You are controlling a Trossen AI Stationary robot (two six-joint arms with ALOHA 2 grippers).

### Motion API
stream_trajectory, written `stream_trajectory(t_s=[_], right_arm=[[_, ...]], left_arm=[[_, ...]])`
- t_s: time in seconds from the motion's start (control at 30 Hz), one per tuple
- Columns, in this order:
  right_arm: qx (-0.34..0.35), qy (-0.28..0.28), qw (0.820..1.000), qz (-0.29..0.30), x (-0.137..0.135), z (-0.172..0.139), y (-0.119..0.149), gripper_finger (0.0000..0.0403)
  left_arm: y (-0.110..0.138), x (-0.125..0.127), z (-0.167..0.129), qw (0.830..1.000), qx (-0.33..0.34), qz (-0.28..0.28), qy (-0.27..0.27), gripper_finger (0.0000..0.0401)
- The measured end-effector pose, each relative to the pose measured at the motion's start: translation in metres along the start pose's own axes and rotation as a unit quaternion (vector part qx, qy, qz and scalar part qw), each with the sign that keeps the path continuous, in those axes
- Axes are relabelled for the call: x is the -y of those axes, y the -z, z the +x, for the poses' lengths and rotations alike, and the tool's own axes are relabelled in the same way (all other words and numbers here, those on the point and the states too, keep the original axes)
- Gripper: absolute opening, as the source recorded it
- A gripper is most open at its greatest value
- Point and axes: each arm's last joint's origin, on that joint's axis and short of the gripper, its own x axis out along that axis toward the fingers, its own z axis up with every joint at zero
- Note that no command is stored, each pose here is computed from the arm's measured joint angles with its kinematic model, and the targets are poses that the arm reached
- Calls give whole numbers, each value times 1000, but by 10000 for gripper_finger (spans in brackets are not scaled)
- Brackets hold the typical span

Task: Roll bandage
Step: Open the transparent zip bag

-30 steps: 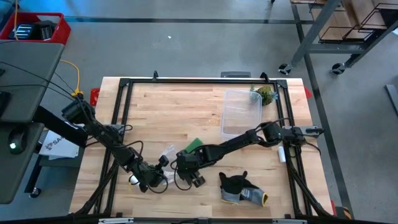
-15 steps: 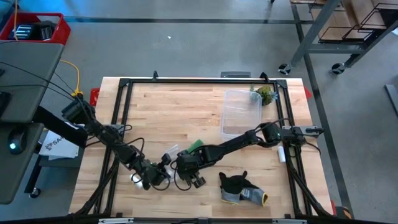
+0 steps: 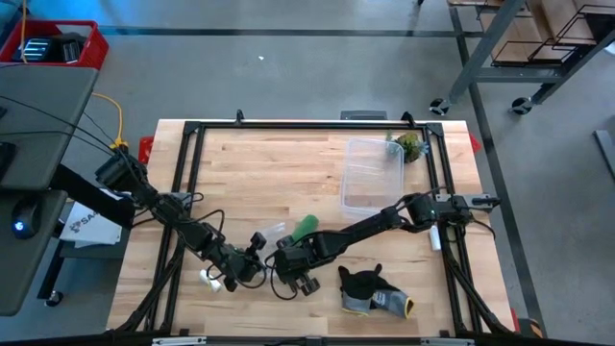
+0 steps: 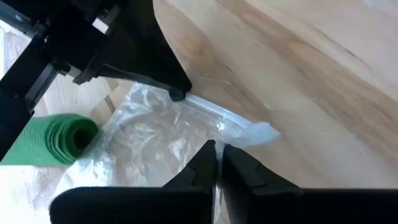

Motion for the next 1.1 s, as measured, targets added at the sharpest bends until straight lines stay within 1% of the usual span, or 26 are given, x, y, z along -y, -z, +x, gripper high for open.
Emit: stream_trajectory(t_s=[0.1, 0.23, 0.4, 0.57, 0.67, 0.73, 0.83, 0.93, 1.03, 1.1], right_arm=[[1, 2, 1000, 6, 1, 0, 0, 1], [3, -6, 999, 35, 9, -2, 0, 0], [2, -7, 998, 67, 17, -8, -6, 0], [8, -7, 997, 83, 23, -19, -19, 0], [21, -22, 993, 113, 32, -31, -30, 0], [33, -29, 990, 135, 39, -39, -37, 1], [65, -36, 983, 166, 51, -60, -51, 1], [104, -50, 978, 176, 63, -88, -65, 1], [128, -49, 973, 184, 72, -109, -73, 0], [151, -53, 964, 210, 76, -126, -73, 0]], left_arm=[[-8, -3, -2, 1000, -3, -1, -4, 29], [-21, -10, -13, 1000, -10, -10, -3, 53], [-27, -19, -39, 999, -26, -18, 2, 84], [-25, -26, -71, 998, -21, -53, 7, 111], [-25, -28, -93, 996, 4, -86, 9, 121], [-28, -30, -107, 992, 36, -121, 11, 123], [-29, -33, -126, 981, 78, -179, 12, 123], [-29, -35, -140, 968, 107, -227, 2, 123], [-29, -35, -148, 960, 122, -253, -11, 123], [-33, -36, -154, 957, 129, -260, -17, 123]])
